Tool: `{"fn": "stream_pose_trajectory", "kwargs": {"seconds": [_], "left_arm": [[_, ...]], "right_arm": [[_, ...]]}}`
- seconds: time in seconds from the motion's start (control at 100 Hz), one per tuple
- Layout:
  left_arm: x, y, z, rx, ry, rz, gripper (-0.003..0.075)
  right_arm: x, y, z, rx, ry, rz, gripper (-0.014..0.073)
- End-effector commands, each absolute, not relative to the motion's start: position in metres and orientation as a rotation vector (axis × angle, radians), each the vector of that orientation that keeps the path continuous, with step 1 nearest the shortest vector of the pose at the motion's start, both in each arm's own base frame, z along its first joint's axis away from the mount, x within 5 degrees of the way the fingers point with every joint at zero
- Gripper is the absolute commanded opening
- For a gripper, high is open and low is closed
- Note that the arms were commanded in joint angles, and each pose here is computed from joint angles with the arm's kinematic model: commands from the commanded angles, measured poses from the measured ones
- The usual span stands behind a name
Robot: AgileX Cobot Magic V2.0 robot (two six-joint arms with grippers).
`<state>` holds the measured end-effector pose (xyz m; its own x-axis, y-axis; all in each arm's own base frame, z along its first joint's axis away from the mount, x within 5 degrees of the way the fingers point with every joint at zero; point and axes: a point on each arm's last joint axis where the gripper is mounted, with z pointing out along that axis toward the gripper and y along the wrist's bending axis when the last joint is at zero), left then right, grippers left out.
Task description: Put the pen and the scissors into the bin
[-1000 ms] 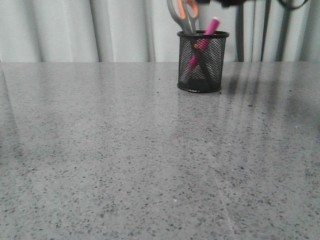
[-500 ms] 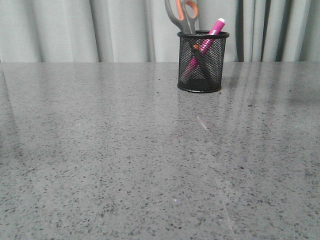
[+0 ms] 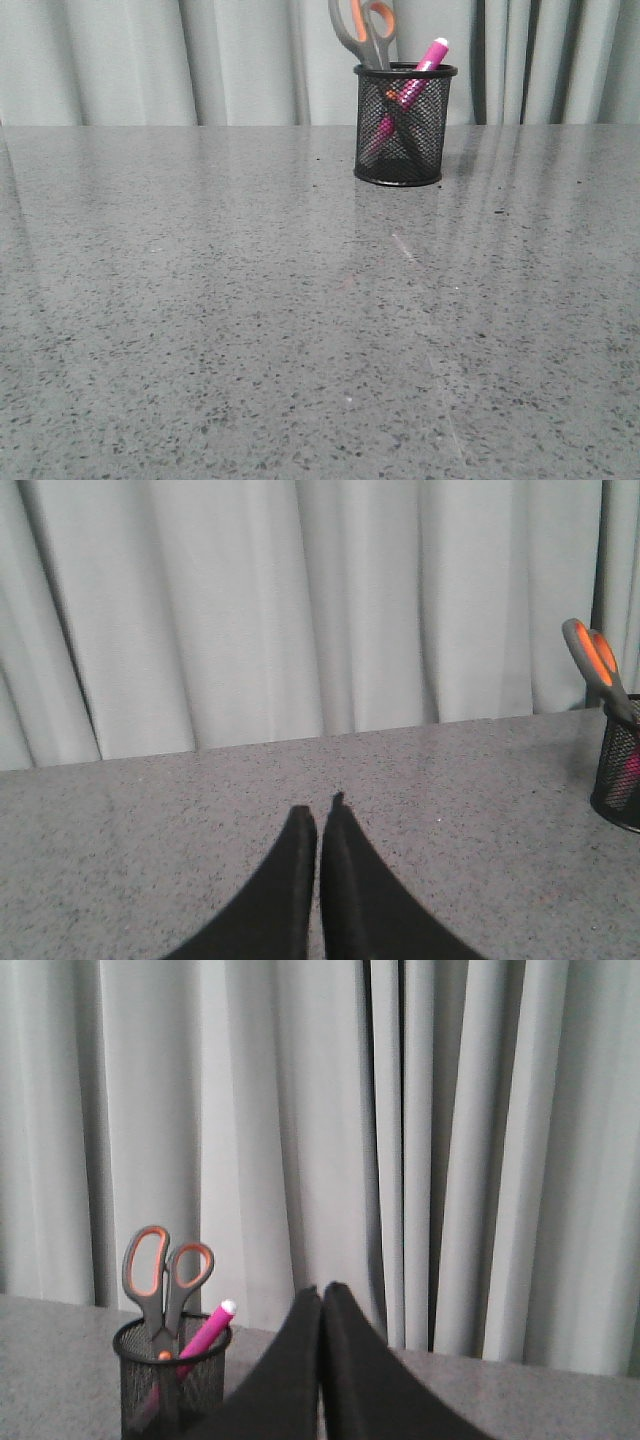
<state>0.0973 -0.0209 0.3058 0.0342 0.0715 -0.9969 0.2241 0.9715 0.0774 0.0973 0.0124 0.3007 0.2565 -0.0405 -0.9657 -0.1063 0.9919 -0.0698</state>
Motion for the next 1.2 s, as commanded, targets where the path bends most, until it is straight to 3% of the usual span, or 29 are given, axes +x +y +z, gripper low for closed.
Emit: {"fn": "stream_pose_trajectory", "kwargs": {"seconds": [0.0,0.22,0.34,1.19], "left_arm": [[0.083,-0.019,0.303,0.192,1.482,-0.134,-0.0019],[0.058,-0.011,0.276,0.077,1.401,-0.121,-0.0019],[0.053,-0.010,0.270,0.076,1.378,-0.119,-0.0019],[0.052,-0.012,0.269,0.074,1.377,-0.153,-0.0019]], "right_arm": [[0.080,0.009,0.296,-0.125,1.247,0.028,-0.0074],[0.054,0.006,0.285,-0.120,1.177,0.033,-0.0074],[0.050,0.006,0.278,-0.133,1.247,0.037,-0.0074],[0.051,0.007,0.273,-0.141,1.300,0.039,-0.0075]]}}
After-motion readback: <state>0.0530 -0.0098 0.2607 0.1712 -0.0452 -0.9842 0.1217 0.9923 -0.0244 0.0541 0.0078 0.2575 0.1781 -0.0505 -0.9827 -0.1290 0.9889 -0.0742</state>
